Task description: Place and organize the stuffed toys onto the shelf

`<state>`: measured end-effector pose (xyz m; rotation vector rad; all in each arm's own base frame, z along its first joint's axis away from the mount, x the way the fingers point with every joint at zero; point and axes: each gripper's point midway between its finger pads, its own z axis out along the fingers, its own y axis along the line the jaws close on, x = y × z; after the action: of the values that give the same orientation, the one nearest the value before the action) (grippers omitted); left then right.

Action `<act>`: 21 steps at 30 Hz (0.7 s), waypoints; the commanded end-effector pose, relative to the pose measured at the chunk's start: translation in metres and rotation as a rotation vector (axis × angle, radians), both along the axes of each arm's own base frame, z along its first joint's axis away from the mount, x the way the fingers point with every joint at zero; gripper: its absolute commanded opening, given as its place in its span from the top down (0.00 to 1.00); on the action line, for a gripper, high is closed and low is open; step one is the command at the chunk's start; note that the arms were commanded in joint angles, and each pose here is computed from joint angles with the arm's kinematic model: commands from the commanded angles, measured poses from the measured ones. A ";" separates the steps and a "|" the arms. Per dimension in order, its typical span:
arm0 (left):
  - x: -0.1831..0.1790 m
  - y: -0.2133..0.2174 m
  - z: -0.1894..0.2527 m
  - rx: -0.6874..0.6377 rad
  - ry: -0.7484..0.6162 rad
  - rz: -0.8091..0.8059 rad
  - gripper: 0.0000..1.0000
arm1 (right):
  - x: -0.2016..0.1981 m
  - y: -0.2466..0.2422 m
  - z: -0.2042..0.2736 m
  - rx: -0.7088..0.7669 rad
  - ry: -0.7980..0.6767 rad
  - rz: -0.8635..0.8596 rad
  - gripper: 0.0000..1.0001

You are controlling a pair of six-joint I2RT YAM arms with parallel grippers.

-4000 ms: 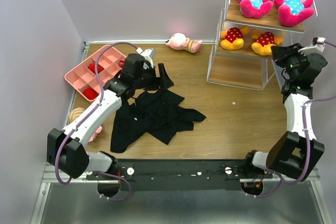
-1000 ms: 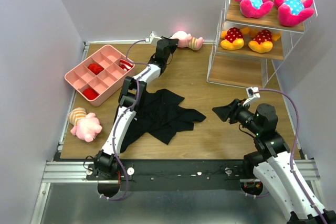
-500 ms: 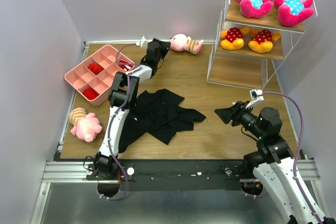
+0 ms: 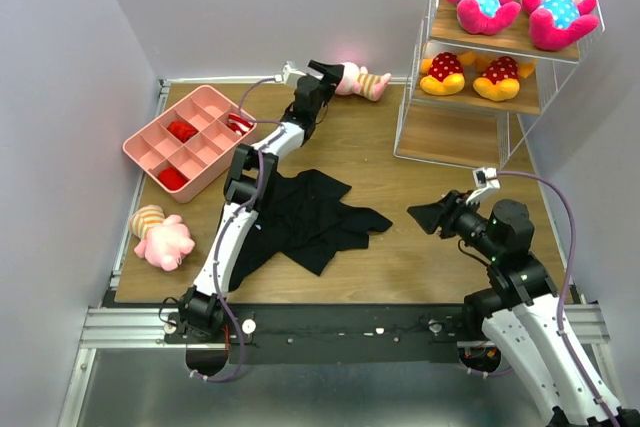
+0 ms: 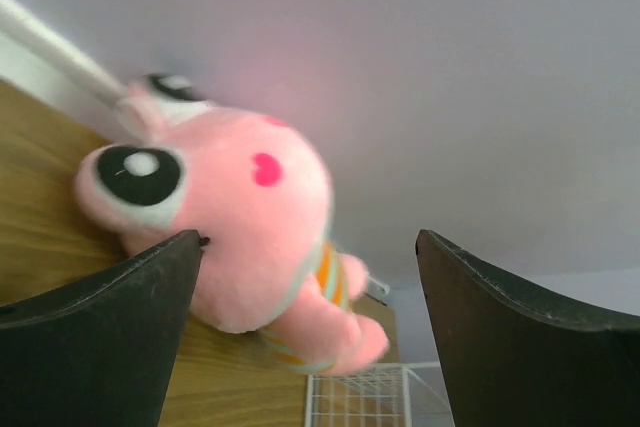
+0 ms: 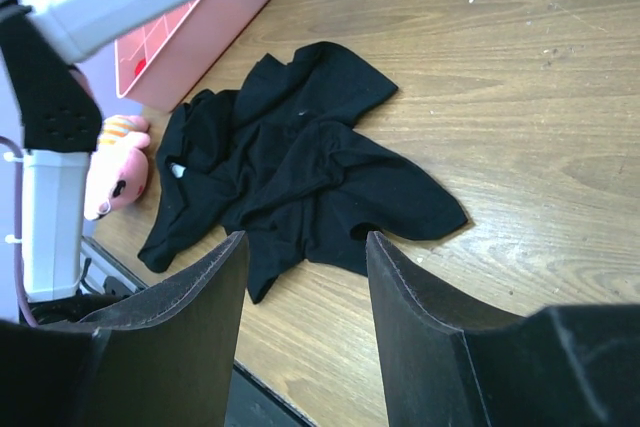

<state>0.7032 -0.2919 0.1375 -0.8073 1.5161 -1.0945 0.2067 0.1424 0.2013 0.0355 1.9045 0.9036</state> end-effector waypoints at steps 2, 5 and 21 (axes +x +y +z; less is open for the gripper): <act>0.010 0.002 -0.058 -0.001 0.067 0.090 0.01 | 0.009 0.002 0.015 0.002 -0.048 -0.005 0.42; 0.013 0.000 -0.063 -0.029 0.050 0.121 0.01 | 0.013 0.003 0.013 0.000 -0.044 -0.005 0.42; 0.015 0.003 -0.033 -0.075 -0.096 0.138 1.00 | 0.030 0.009 -0.002 -0.018 0.001 0.006 0.42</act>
<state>0.7219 -0.2940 0.0897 -0.9008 1.3829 -1.0820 0.2340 0.1503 0.1850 0.0497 1.9642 0.8945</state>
